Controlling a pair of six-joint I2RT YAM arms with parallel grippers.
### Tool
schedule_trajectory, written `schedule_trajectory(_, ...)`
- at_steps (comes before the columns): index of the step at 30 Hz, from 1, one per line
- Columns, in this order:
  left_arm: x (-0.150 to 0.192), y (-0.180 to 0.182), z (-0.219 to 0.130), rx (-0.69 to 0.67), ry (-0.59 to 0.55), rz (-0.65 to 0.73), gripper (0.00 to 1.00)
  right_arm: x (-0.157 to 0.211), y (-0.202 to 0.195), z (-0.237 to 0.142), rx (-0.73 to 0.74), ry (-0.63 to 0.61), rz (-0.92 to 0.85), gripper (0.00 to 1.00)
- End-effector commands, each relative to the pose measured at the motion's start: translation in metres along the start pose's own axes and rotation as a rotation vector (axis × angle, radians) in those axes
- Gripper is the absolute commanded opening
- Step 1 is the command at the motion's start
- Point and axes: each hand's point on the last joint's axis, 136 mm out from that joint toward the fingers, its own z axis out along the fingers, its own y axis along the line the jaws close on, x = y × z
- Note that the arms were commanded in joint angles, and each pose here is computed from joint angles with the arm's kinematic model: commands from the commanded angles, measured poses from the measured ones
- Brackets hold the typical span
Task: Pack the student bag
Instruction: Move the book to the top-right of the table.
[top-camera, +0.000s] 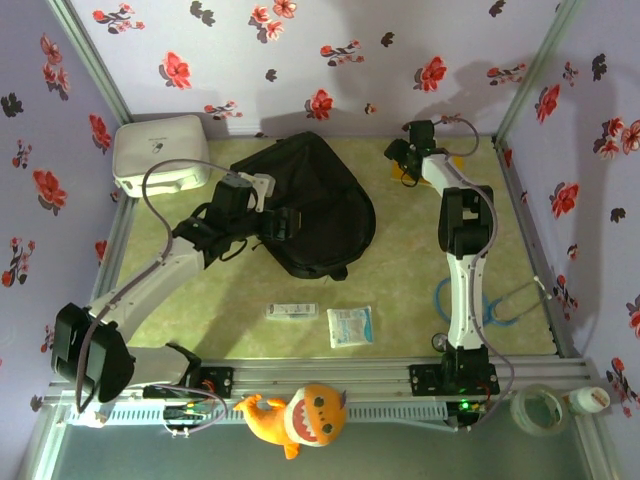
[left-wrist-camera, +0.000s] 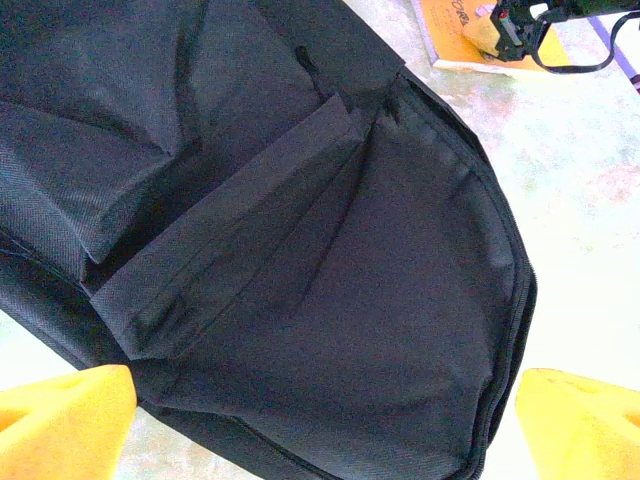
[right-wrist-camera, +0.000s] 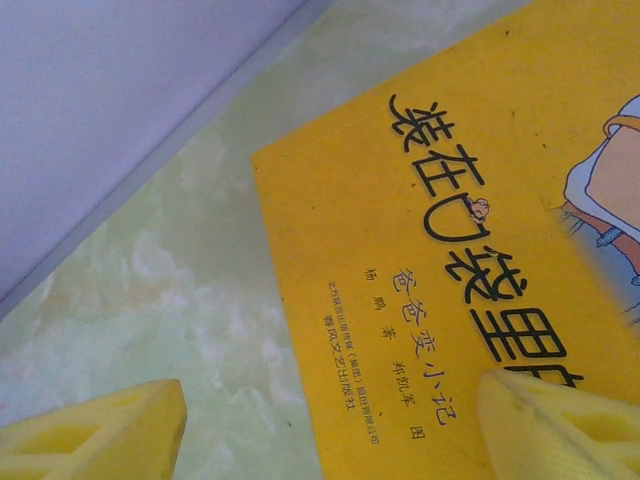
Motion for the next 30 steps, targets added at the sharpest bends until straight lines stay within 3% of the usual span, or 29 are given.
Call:
schedule_trajectory(1, -0.01, 0.0, -0.001, -0.003, -0.024, -0.023, 0.98, 0.032, -0.029, 0.01, 0.1, 0.116, 0.015, 0.76)
schedule_trajectory(12, -0.013, -0.006, 0.007, 0.026, -0.011, -0.012, 0.98, 0.088, -0.096, -0.04, 0.301, 0.253, 0.005, 0.75)
schedule_trajectory(19, -0.014, -0.011, 0.017, 0.041, 0.01, -0.007, 0.98, 0.113, -0.117, -0.093, 0.319, 0.308, -0.004, 0.74)
schedule_trajectory(30, -0.028, -0.058, 0.054, 0.125, 0.074, 0.051, 0.99, 0.207, -0.167, -0.182, 0.344, 0.421, 0.082, 0.72)
